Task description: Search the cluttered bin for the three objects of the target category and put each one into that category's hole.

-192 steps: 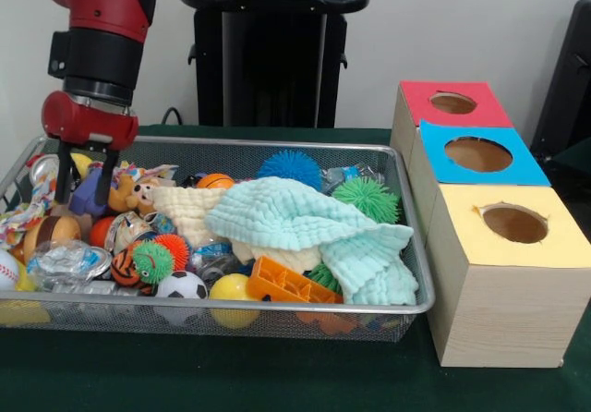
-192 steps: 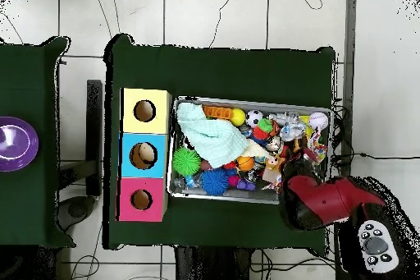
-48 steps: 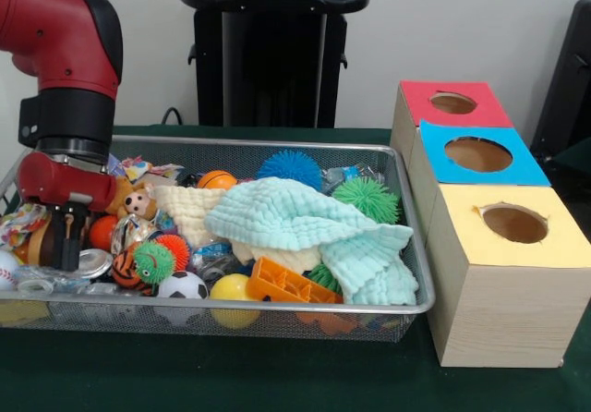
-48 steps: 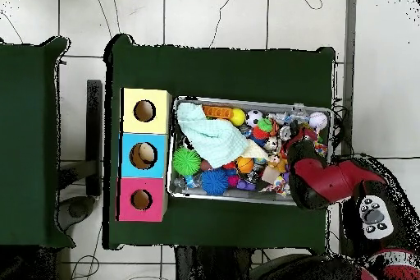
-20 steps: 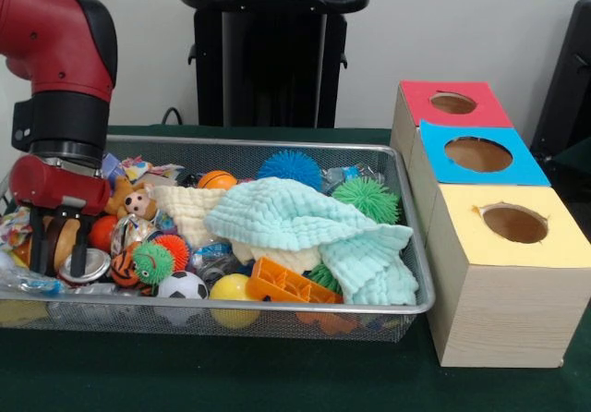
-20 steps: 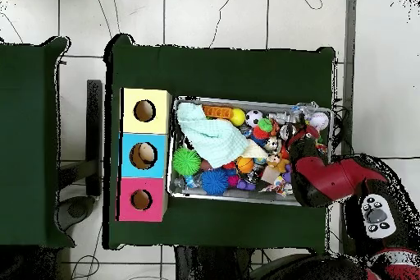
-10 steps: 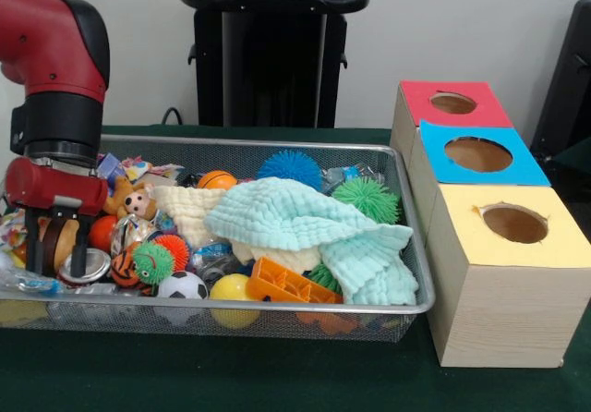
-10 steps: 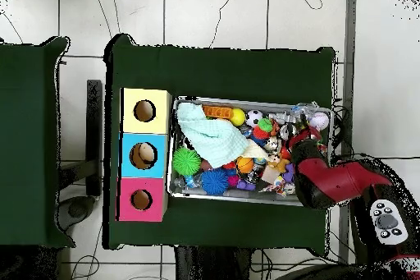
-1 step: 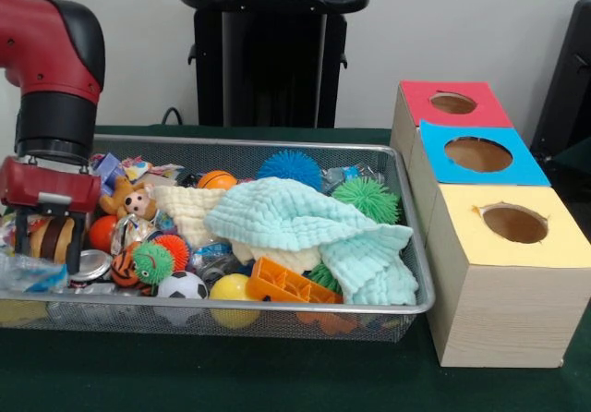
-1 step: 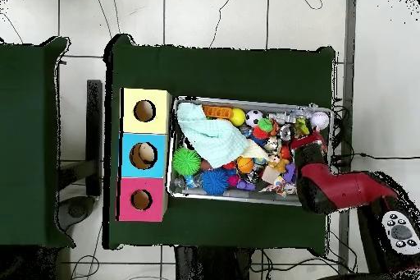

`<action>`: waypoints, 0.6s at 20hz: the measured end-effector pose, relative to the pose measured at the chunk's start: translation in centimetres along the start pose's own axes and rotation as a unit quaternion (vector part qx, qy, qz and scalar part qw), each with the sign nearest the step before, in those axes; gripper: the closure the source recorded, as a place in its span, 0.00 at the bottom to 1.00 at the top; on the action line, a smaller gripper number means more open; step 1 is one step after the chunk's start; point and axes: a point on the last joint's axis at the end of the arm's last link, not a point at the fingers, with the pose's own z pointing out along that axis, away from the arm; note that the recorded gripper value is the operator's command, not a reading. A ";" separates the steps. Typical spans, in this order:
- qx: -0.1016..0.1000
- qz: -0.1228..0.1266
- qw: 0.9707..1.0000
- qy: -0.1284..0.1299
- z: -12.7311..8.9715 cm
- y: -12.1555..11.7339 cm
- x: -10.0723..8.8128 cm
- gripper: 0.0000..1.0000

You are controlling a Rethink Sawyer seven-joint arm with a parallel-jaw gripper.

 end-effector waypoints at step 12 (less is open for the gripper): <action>0.024 0.114 0.993 -0.027 0.5 0.4 0.7 0.00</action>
